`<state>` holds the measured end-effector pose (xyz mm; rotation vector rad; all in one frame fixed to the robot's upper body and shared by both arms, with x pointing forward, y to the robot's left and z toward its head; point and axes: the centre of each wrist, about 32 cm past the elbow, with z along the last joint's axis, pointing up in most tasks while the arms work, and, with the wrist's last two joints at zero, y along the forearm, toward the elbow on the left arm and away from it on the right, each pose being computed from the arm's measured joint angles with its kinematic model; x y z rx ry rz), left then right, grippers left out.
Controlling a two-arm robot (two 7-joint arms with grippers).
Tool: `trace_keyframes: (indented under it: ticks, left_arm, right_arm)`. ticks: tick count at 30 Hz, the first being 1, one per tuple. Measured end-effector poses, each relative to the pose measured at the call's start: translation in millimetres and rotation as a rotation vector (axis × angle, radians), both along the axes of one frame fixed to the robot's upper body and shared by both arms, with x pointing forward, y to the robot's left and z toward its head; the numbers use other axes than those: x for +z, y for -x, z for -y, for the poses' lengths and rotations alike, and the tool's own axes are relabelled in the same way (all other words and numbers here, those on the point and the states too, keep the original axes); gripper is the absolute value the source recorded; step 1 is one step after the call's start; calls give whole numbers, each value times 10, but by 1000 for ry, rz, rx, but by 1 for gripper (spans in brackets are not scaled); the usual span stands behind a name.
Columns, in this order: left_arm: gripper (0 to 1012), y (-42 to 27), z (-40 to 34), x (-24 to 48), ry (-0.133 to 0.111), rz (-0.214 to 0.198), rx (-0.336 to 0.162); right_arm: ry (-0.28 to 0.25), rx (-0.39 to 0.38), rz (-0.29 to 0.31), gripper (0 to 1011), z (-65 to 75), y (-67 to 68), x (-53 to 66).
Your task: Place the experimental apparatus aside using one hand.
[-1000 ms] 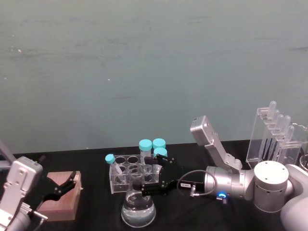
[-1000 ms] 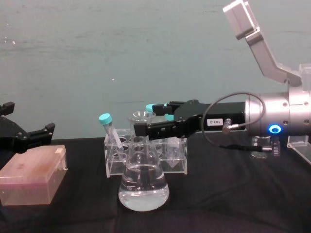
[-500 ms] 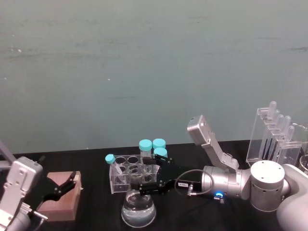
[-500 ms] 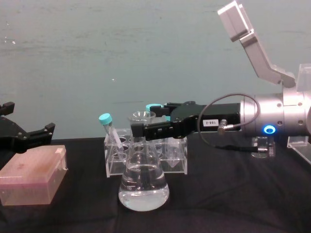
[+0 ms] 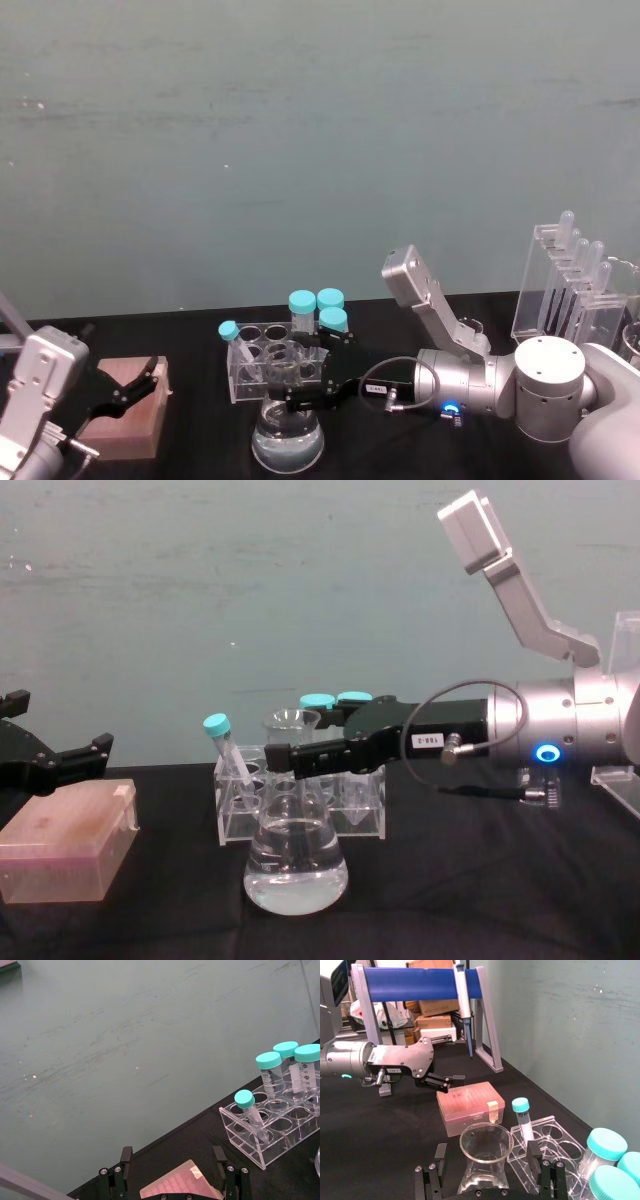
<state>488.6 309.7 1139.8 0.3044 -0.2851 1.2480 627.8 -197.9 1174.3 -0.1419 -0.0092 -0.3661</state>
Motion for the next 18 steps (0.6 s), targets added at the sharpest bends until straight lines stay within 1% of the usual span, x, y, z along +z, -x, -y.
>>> trace_keyframes:
  ticks: [18]
  left_arm:
    - [1000, 0, 0, 0, 0, 0, 0]
  right_arm:
    - [18, 10, -10, 1000, -48, -5, -40]
